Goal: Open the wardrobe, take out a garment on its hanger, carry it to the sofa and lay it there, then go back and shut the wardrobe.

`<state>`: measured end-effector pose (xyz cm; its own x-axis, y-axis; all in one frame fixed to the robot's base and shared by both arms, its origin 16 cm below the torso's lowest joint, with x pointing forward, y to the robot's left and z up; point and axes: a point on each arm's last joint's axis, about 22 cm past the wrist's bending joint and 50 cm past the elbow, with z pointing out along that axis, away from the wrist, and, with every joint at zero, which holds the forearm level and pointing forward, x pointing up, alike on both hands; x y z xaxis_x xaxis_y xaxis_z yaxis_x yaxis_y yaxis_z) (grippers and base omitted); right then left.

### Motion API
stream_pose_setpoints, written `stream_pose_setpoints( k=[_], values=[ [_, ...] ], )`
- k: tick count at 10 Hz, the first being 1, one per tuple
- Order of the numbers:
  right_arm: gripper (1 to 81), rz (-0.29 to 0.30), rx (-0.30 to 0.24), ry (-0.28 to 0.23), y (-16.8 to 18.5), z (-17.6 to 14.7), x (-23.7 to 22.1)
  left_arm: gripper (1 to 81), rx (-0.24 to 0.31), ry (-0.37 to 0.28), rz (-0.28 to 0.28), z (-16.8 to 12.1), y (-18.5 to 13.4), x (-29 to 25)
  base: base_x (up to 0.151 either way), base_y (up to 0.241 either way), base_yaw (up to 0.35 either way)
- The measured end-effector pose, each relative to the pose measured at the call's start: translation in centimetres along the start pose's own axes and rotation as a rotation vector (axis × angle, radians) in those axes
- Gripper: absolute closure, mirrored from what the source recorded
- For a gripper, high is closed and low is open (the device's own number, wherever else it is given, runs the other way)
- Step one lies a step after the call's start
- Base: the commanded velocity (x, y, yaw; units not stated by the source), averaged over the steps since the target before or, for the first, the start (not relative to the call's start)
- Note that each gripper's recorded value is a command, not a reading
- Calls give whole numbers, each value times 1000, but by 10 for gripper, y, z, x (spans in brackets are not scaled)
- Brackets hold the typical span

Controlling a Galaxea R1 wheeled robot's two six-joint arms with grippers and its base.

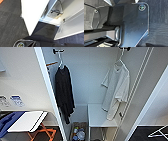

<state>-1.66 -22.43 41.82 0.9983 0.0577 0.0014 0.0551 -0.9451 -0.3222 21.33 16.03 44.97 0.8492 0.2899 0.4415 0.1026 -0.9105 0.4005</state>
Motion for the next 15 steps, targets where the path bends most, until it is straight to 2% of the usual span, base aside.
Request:
stream_pose_setpoints(
  k=[1, 2, 7, 11, 13, 15],
  values=[
    [10, 0, 0, 0, 0, 0, 0, 10, -9, 32, -43, 3, 4, 13, 0, 0, 0],
    [10, 0, 1, 0, 0, 0, 0, 10, -18, 56, -62, 6, 9, 24, 0, 0, 0],
    [10, -2, 3, 7, -2, 1, 6, 10, -53, 93, -62, 18, 34, 47, 0, 0, 0],
    [10, -3, 7, 11, -6, 3, 10, 10, -93, 147, -56, 32, 62, 88, 0, 0, 0],
    [10, -4, 7, 13, -6, 3, 12, 10, -106, 216, -64, 30, 67, 102, 0, 0, 0],
    [10, -5, 13, 19, -12, 5, 17, 10, -112, 316, -131, 29, 79, 125, 0, 0, 0]
  ],
)
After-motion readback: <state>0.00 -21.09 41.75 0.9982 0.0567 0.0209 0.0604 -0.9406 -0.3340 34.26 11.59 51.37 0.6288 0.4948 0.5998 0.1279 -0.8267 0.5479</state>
